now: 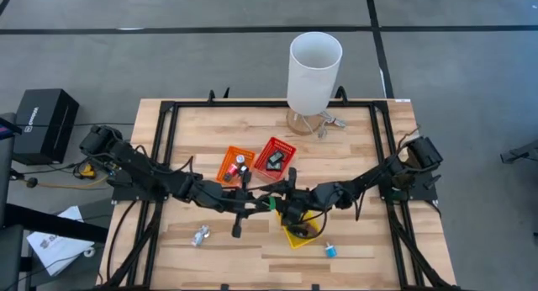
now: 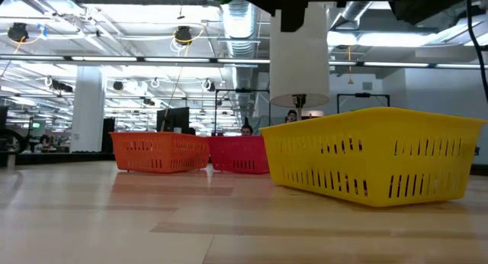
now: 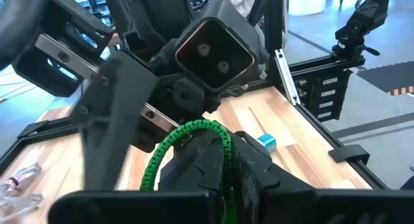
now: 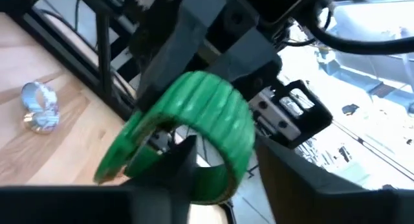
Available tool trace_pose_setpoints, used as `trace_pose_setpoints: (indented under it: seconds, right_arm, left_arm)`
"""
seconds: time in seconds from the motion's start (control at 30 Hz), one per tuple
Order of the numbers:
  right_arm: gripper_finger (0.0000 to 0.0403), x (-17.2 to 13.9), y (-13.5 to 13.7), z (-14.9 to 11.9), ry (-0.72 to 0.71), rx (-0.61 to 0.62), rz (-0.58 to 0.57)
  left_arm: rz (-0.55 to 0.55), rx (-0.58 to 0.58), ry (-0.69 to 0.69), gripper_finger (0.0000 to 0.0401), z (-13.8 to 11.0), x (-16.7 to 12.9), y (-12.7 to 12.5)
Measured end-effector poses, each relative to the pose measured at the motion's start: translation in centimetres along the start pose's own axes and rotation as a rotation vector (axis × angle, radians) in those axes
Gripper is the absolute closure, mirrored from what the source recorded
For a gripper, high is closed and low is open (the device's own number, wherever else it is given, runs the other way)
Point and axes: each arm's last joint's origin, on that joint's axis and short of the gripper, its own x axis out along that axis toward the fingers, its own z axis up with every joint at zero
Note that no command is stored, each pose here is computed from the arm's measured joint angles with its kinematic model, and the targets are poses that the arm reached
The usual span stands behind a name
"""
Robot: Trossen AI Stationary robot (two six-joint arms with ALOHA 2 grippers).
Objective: Pick & Place Office items
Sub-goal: Put the green wrist watch into the yellow bin
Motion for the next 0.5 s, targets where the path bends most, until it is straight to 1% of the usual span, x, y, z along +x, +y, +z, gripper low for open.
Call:
trace_pose_setpoints:
  seconds: [0.23,0.27,0.3,0.4,0.5]
  right_arm:
    - [0.0379,-0.01,0.05,0.01,0.0,0.0,0.001]
    - [0.039,-0.03,0.06,0.04,-0.002,0.001,0.001]
    - [0.0394,-0.06,0.1,0.09,-0.003,0.001,0.002]
    - [0.0388,-0.08,0.13,0.12,-0.001,0.014,0.001]
    - [0.0393,-0.09,0.07,0.02,0.032,0.019,-0.022]
  left_arm:
    - [0.0,0.0,0.001,0.0385,-0.01,0.0,0.0]
    - [0.0,0.0,0.001,0.0384,-0.01,0.0,0.0]
    - [0.0,0.0,0.001,0.0383,-0.01,0.0,0.0]
    - [0.0,0.0,0.001,0.0377,-0.01,0.0,0.0]
    - [0.0,0.0,0.001,0.0366,-0.01,0.0,0.0]
